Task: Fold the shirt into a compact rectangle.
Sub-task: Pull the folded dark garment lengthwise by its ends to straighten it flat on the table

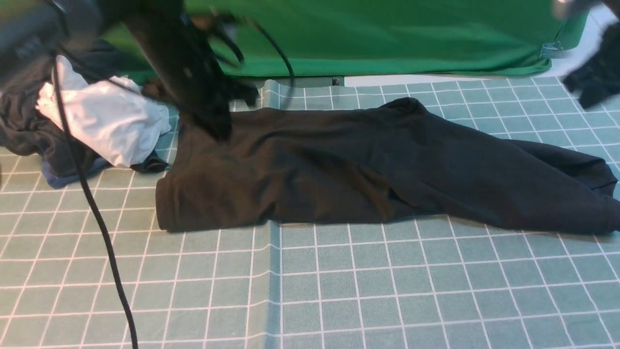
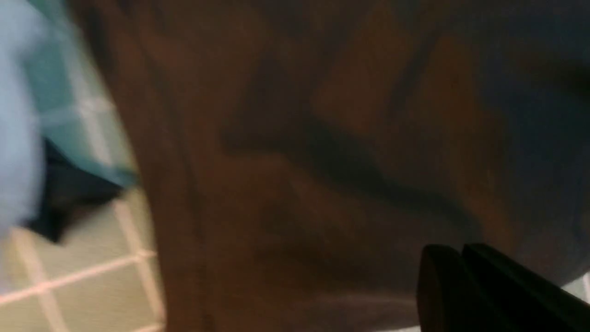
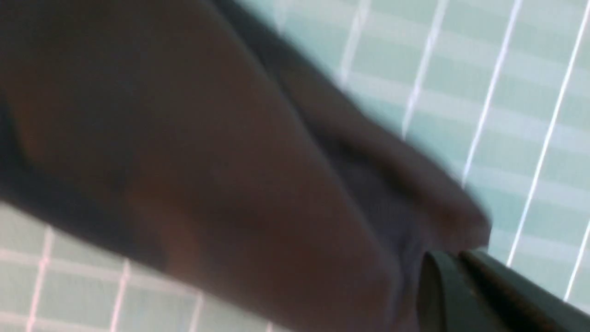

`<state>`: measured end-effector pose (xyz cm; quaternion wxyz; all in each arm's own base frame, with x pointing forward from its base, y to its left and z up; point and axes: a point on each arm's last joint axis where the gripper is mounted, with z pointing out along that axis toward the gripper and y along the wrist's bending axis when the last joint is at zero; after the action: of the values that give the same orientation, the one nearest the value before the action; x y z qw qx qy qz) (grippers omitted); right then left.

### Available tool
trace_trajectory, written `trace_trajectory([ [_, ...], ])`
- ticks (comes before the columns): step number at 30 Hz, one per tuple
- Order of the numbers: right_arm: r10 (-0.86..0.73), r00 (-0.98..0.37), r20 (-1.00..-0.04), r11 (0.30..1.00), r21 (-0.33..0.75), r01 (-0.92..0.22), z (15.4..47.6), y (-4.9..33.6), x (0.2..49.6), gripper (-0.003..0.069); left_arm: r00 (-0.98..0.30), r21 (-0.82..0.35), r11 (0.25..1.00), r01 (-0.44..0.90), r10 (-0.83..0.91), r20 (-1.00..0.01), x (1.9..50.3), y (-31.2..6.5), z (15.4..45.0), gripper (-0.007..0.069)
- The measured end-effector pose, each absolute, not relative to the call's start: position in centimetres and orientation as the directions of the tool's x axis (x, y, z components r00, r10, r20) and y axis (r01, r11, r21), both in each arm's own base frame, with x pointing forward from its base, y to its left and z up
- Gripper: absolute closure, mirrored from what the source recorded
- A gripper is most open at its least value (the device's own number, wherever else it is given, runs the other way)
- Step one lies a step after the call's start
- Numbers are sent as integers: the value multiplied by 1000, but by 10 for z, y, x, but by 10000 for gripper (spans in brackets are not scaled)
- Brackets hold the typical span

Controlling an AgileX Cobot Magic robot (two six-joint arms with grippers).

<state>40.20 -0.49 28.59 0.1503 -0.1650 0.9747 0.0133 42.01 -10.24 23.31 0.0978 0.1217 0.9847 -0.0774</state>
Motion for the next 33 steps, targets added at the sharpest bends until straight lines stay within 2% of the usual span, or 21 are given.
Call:
trace_trajectory([
  [1, -316, -903, -293, 946, -21, -324, 285, -6, 402, 594, -953, -129, 958, 255, 226, -200, 418, -103, 229, 624],
  [2, -306, -913, -271, 949, -9, -316, 278, -9, 404, 548, -954, -129, 957, 258, 231, -192, 414, -107, 216, 624],
  [4, -302, -921, -245, 950, 5, -313, 263, -12, 410, 408, -962, -133, 962, 237, 214, -170, 407, -109, 198, 624],
  [5, -305, -922, -241, 949, 7, -315, 259, -12, 412, 385, -964, -130, 965, 228, 205, -170, 406, -108, 192, 624],
  [8, -301, -931, -209, 949, 30, -313, 235, -11, 421, 223, -966, -71, 976, 208, 193, -171, 402, -101, 175, 624],
  [10, -296, -937, -184, 949, 52, -310, 219, -11, 426, 161, -968, -34, 983, 182, 174, -180, 402, -96, 170, 624],
  [13, -287, -946, -148, 949, 91, -302, 197, -9, 430, 130, -973, -27, 989, 144, 137, -188, 404, -91, 167, 624],
  [19, -322, -940, -111, 935, 120, -334, 173, -5, 435, 122, -972, -24, 989, 143, 136, -190, 405, -91, 165, 624],
  [21, -327, -939, -109, 933, 121, -339, 168, -4, 436, 126, -972, -24, 989, 143, 136, -191, 405, -91, 165, 623],
  [22, -328, -939, -107, 933, 122, -339, 164, -4, 437, 151, -972, -24, 989, 144, 136, -192, 405, -91, 165, 622],
  [24, -329, -938, -107, 932, 124, -340, 160, -3, 438, 275, -972, -24, 989, 144, 136, -192, 405, -91, 165, 622],
  [26, -339, -934, -110, 928, 123, -351, 160, -3, 438, 452, -971, -24, 989, 144, 136, -195, 406, -91, 165, 622],
  [27, -343, -933, -112, 927, 122, -356, 160, -3, 438, 486, -971, -24, 989, 144, 136, -195, 406, -91, 165, 622],
  [28, -366, -924, -112, 918, 120, -378, 161, -3, 439, 574, -972, -24, 989, 144, 136, -194, 406, -91, 165, 622],
  [30, -381, -918, -112, 912, 119, -393, 164, -4, 439, 620, -971, -24, 989, 146, 139, -194, 406, -91, 165, 622],
  [33, -360, -924, -131, 920, 112, -375, 176, -9, 441, 636, -970, -22, 988, 154, 146, -195, 406, -91, 165, 622],
])
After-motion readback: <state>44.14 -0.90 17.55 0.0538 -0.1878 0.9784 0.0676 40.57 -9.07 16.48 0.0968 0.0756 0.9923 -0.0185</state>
